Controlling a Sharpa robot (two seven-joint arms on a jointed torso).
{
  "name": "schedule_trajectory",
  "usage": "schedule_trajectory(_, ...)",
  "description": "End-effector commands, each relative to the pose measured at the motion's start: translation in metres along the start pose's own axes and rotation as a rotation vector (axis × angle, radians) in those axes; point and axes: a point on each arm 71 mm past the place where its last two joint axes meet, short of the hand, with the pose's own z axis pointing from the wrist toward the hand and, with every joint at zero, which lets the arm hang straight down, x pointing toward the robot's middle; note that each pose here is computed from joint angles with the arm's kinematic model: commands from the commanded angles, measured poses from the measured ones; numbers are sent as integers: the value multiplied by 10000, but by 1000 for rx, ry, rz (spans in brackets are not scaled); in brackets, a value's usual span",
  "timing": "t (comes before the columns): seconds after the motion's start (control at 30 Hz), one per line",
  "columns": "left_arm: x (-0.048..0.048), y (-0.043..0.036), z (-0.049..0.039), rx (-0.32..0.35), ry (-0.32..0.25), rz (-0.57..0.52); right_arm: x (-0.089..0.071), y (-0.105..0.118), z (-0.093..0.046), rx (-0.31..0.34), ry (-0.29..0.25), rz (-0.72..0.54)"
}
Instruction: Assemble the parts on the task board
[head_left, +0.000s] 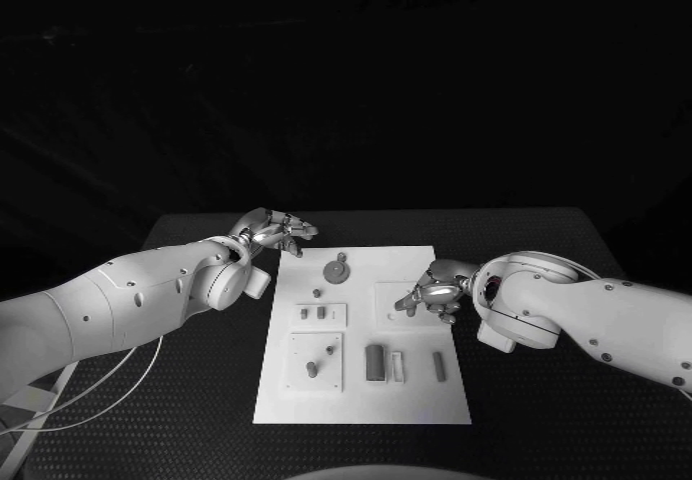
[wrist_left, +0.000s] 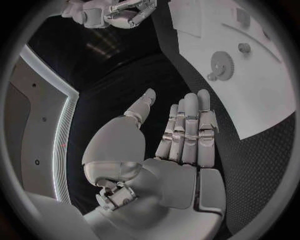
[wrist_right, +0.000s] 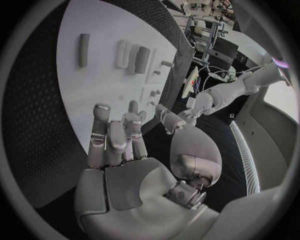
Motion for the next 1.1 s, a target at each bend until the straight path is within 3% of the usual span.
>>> schedule_trajectory(0.03,10,-13,4,9,11,-8,-1,-51,-33,6,18,-24)
schedule_trajectory(0.13,-7,-9,-3,10,6,-7,38,-164,-72,51,108,-55)
schedule_trajectory(0.4,-2,-9,-4,14,10,-8,108,-373,-144,117,139,-174)
schedule_trajectory(0.57,-25,-2,-10,11,5,-7,231,-506,-179,151,202,-209)
schedule_trajectory(0.73,-11,-3,-7,10,12,-9,361,-572,-158,160,210,-203)
schedule_trajectory(1.1,-25,1,-14,8,12,-9,424,-630,-104,181,175,-224)
